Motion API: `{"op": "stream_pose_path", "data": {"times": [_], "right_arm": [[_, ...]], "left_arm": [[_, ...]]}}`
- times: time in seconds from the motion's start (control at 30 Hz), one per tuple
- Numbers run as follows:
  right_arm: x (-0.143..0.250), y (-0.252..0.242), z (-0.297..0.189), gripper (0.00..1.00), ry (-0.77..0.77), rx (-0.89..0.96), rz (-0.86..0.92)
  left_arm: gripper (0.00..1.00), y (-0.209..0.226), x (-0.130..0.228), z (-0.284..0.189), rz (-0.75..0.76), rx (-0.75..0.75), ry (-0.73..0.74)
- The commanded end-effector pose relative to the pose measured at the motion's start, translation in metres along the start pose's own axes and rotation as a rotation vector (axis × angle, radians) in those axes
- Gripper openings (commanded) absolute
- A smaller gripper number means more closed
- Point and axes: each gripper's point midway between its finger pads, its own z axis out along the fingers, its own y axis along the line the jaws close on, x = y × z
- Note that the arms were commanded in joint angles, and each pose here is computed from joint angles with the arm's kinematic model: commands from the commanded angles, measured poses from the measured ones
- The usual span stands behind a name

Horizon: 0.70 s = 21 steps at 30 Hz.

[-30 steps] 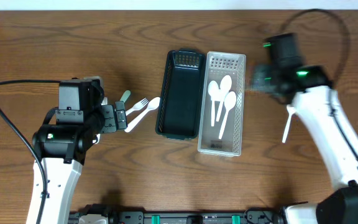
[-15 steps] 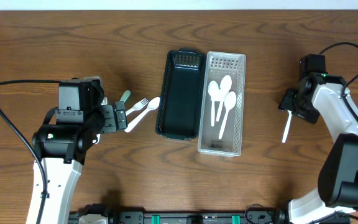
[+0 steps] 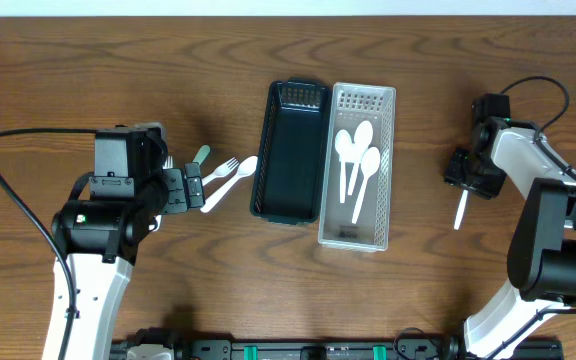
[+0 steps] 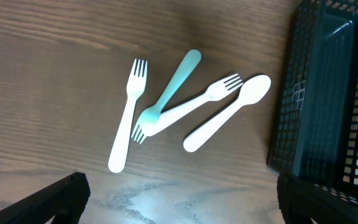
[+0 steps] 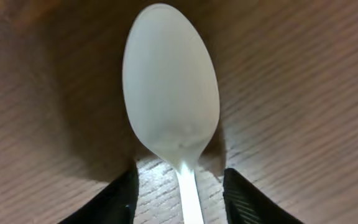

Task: Pack container
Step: 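Grasp the last white spoon with the right gripper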

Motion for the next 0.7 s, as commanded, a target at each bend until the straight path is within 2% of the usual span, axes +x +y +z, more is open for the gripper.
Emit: {"op": "stream_pose_path", "data": {"times": [0.0, 0.13, 0.23, 0.47, 0.53, 0.67], "right_arm": [[0.0084, -0.0045, 0.0159, 0.42, 0.049, 0.022, 0.000], [0.0098, -0.0039, 0.0169, 0.30, 0.056, 0.020, -0.001], [0.0105, -0.0022, 0.0169, 0.28, 0.060, 0.010, -0.001], [0.0133, -0.0033, 0.0166, 0.13, 0.071, 0.014, -0.003], [0.0149, -0.0040, 0.0163, 0.06, 0.078, 0.017, -0.004], [0.0134, -0.0041, 0.0113, 0.01, 0.069, 0.014, -0.003]], "left_arm": [[0.98, 0.0031, -0.0058, -0.0035, 0.011, -0.014, -0.015], [0.98, 0.0031, -0.0058, -0.0035, 0.011, -0.014, -0.015], [0.98, 0.0031, -0.0058, -0.0035, 0.011, -0.014, -0.015], [0.98, 0.0031, -0.0058, -0.0035, 0.011, -0.014, -0.015], [0.98, 0.0031, -0.0058, -0.0035, 0.011, -0.014, -0.015], [0.98, 0.0031, -0.0058, -0.0035, 0.011, -0.014, -0.015]]}}
